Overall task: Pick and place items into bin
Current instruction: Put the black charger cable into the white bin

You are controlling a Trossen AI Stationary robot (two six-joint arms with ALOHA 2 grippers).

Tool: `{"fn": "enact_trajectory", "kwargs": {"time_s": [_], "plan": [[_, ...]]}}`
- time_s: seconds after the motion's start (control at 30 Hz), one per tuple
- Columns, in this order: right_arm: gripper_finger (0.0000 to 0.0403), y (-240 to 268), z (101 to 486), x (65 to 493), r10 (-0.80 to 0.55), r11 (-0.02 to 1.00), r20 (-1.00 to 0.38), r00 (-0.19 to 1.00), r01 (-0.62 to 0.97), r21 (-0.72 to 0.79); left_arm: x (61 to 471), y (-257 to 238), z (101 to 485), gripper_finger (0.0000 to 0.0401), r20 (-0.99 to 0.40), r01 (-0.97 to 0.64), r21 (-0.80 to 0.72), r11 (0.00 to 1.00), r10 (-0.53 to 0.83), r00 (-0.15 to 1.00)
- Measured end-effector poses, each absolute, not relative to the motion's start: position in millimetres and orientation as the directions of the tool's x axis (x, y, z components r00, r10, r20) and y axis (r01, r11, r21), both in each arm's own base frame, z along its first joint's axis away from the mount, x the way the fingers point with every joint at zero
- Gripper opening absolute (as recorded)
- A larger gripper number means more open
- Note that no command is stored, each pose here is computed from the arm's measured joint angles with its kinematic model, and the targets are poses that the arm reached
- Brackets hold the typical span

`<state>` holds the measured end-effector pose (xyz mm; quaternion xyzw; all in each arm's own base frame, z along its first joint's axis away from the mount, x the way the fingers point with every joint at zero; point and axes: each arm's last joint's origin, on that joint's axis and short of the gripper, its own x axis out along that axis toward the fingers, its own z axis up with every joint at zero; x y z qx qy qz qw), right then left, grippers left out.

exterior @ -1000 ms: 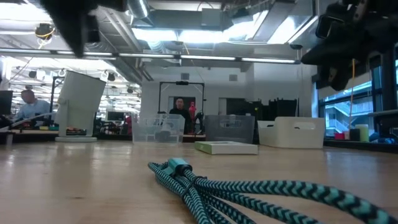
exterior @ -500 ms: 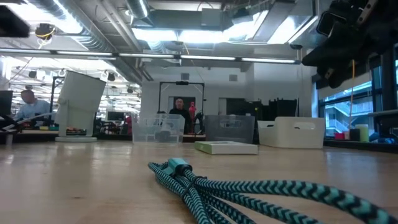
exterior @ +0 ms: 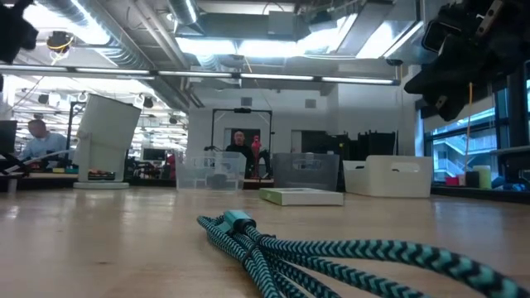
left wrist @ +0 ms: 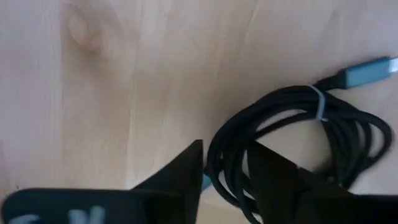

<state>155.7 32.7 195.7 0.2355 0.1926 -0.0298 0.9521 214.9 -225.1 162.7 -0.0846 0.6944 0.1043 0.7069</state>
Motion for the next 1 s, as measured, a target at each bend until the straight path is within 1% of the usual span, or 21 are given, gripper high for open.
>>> {"fn": "enact_trajectory", "kwargs": {"time_s": [0.1,0.2,0.3,0.4,0.47,0.53,0.6,0.73,0.8,0.87,1.0], "plan": [[0.0008,33,196,156,0.038,0.886,-0.381,0.924,0.145,0.440,217,-226,155,0.0146,-0.999,-0.251,0.049,0.967,0.053,0.006],[0.0008,33,196,156,0.039,0.886,-0.381,0.924,0.144,0.442,219,-229,147,0.0167,-0.999,-0.214,0.052,0.975,0.054,0.004],[0.0008,33,196,156,0.039,0.886,-0.381,0.924,0.144,0.442,221,-231,143,0.0176,-0.999,-0.165,0.049,0.985,0.051,0.007],[0.0008,33,196,156,0.039,0.885,-0.381,0.924,0.144,0.442,223,-233,140,0.0173,-0.999,-0.142,0.041,0.989,0.044,0.012],[0.0008,33,196,156,0.039,0.885,-0.380,0.924,0.144,0.442,225,-233,140,0.0161,-0.999,-0.169,0.030,0.985,0.033,0.017],[0.0008,33,196,156,0.040,0.885,-0.380,0.924,0.144,0.442,226,-233,140,0.0140,-1.000,-0.209,0.018,0.978,0.022,0.014],[0.0008,33,196,156,0.039,0.885,-0.380,0.924,0.144,0.442,227,-233,140,0.0107,-1.000,-0.229,0.001,0.973,0.006,0.021],[0.0008,33,196,156,0.039,0.885,-0.380,0.924,0.144,0.442,231,-236,143,0.0025,-0.998,-0.274,-0.045,0.961,-0.029,0.063],[0.0008,33,196,156,0.039,0.885,-0.380,0.924,0.144,0.442,233,-236,146,0.0017,-0.994,-0.312,-0.066,0.948,-0.033,0.108],[0.0008,33,196,156,0.039,0.885,-0.380,0.924,0.144,0.442,235,-233,152,0.0015,-0.984,-0.357,-0.071,0.931,-0.007,0.179],[0.0008,33,196,156,0.039,0.886,-0.380,0.924,0.144,0.441,237,-222,181,0.0007,-0.939,-0.445,-0.113,0.888,0.051,0.340]]}}
